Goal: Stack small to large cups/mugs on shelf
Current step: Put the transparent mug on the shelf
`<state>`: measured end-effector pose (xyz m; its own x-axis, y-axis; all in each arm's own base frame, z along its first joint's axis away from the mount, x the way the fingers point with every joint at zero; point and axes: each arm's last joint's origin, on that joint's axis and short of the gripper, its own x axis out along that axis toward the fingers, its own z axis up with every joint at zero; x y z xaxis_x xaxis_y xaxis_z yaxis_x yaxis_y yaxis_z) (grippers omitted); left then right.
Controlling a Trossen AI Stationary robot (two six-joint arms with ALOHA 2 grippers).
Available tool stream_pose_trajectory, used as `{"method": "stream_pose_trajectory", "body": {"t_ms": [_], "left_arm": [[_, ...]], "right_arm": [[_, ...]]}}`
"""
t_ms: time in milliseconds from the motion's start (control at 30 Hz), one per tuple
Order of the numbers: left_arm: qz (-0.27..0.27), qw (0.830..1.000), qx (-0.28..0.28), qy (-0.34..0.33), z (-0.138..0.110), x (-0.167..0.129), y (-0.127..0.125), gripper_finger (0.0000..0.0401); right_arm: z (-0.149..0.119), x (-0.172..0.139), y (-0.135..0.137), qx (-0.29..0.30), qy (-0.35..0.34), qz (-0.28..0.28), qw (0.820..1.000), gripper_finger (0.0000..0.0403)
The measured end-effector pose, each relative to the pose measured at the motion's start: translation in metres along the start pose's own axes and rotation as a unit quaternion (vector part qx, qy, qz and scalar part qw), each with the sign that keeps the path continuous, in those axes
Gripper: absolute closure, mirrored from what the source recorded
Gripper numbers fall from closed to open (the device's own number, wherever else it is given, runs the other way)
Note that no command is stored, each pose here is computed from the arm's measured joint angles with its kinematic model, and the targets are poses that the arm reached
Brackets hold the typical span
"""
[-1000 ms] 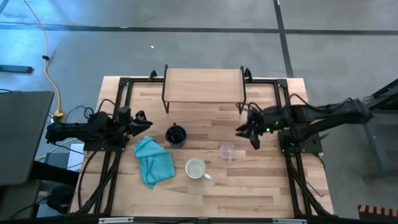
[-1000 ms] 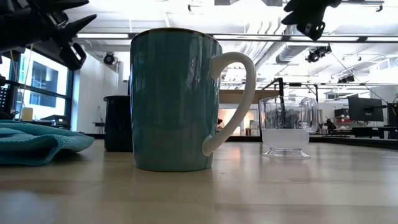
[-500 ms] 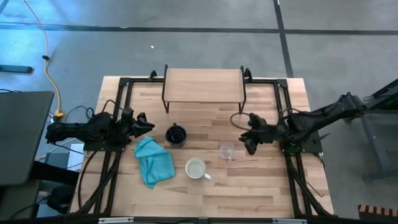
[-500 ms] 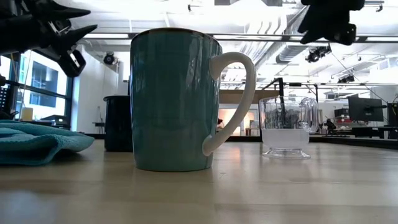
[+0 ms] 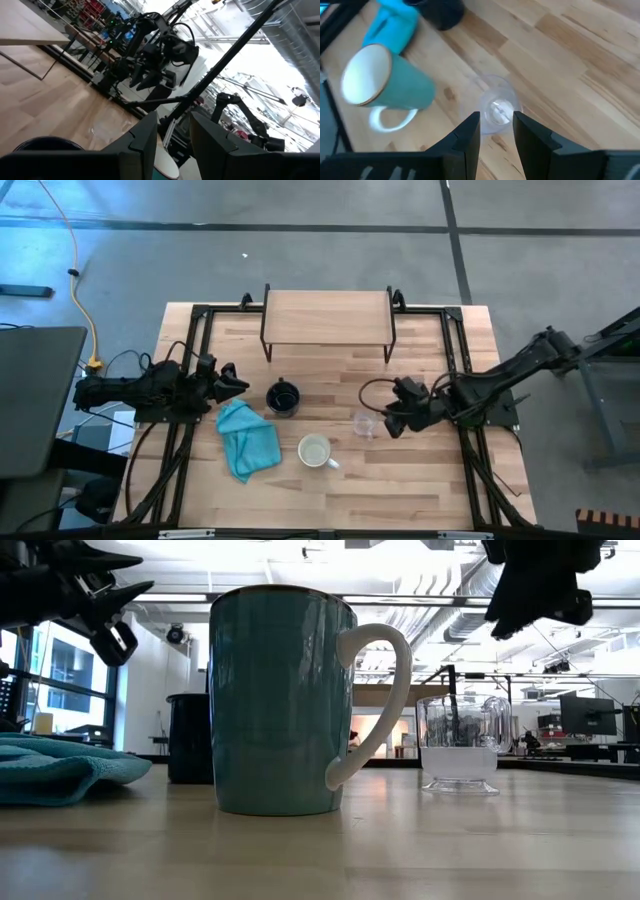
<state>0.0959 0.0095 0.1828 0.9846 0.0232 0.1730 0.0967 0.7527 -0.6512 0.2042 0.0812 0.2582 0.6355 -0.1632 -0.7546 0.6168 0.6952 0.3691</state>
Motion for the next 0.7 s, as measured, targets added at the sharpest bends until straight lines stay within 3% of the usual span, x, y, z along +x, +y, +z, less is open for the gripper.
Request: {"method": "stream_pose_trajectory", "body": {"t_ms": [233,400,700], "left_arm": [[0.013,1.0,-0.001,0.01,-0.002,0.0,0.002,0.0297],[0.016,1.0,-0.001,0.009,-0.002,0.0,0.003,0.0297],[0.034,0.999,-0.001,0.003,-0.003,0.0,0.004,0.0297]], "right_arm": [[-0.007,0.011,-0.004,0.088,0.012,-0.052,0.995,0.0295],[-0.009,0.016,-0.002,0.112,0.013,-0.062,0.992,0.0295],[-0.015,0.038,0.005,0.067,0.001,-0.083,0.994,0.0295]]}}
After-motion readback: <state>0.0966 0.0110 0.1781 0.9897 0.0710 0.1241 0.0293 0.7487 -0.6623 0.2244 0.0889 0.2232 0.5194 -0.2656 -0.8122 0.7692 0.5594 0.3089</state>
